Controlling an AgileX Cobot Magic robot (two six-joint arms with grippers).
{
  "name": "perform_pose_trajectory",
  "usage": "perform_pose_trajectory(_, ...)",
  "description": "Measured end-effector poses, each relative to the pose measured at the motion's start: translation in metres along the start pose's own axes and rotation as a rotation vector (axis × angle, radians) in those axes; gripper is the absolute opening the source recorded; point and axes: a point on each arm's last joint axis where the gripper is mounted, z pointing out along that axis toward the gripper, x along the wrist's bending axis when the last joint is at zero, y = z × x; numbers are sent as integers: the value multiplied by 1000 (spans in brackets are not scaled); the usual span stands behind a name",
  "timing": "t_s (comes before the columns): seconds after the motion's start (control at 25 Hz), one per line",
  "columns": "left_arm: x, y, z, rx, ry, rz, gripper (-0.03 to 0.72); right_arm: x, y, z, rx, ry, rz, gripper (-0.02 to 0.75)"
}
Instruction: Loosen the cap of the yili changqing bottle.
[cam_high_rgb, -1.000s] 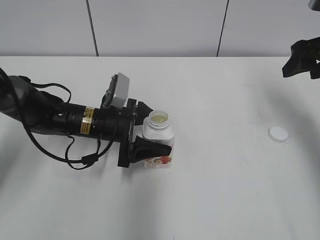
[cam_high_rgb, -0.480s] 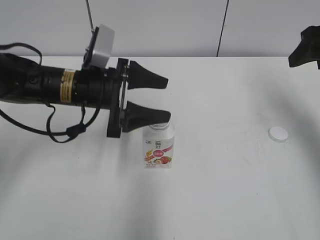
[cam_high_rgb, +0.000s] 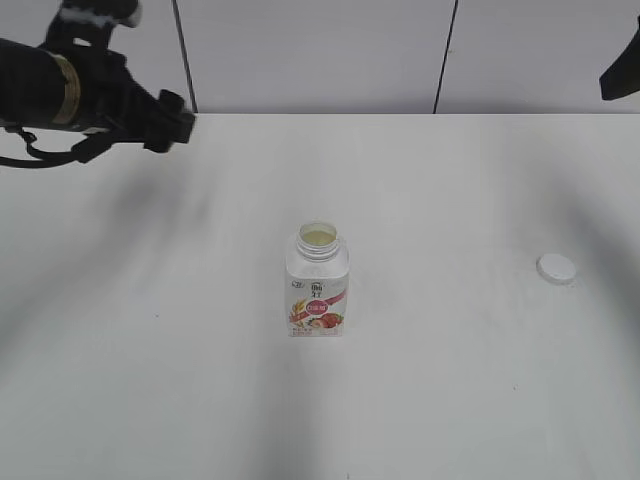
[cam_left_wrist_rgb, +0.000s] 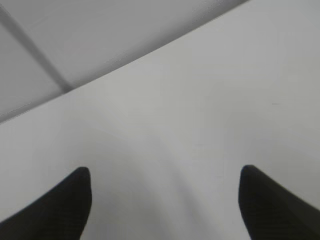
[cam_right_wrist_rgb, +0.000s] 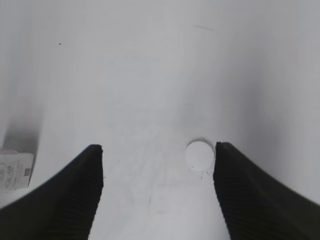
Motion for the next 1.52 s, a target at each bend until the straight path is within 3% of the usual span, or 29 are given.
perform_pose_trajectory(0.12, 19, -12, -3, 106, 214, -204, 552, 5, -2, -13, -5, 9, -11, 544)
perform_pose_trajectory(0.24, 21, -21, -6, 215, 272, -258, 552, 9, -3, -25, -24, 10, -21, 544)
perform_pose_trajectory(0.48, 7, -5, -18, 461, 227, -306, 550, 14, -8, -35, 0, 29, -29, 544)
perform_pose_trajectory(0.72, 5, 16, -59, 593, 164, -345, 548, 18, -23, -37, 165, 73, -27, 544)
perform_pose_trajectory(0.88, 10, 16, -94, 694, 192, -349, 547, 15, -30, -42, 234, 19, -11, 544)
perform_pose_trajectory(1.08, 11, 14, -144, 702, 205, -352, 547, 21, -43, -71, 177, -37, -18, 544)
perform_pose_trajectory(1.28, 3, -12, -200, 654, 191, -379, 544, 38, -83, -109, 86, -51, -37, 543)
perform_pose_trajectory(1.52, -9, -54, -278, 461, 189, -408, 544, 58, -150, -148, -55, -72, -78, 543)
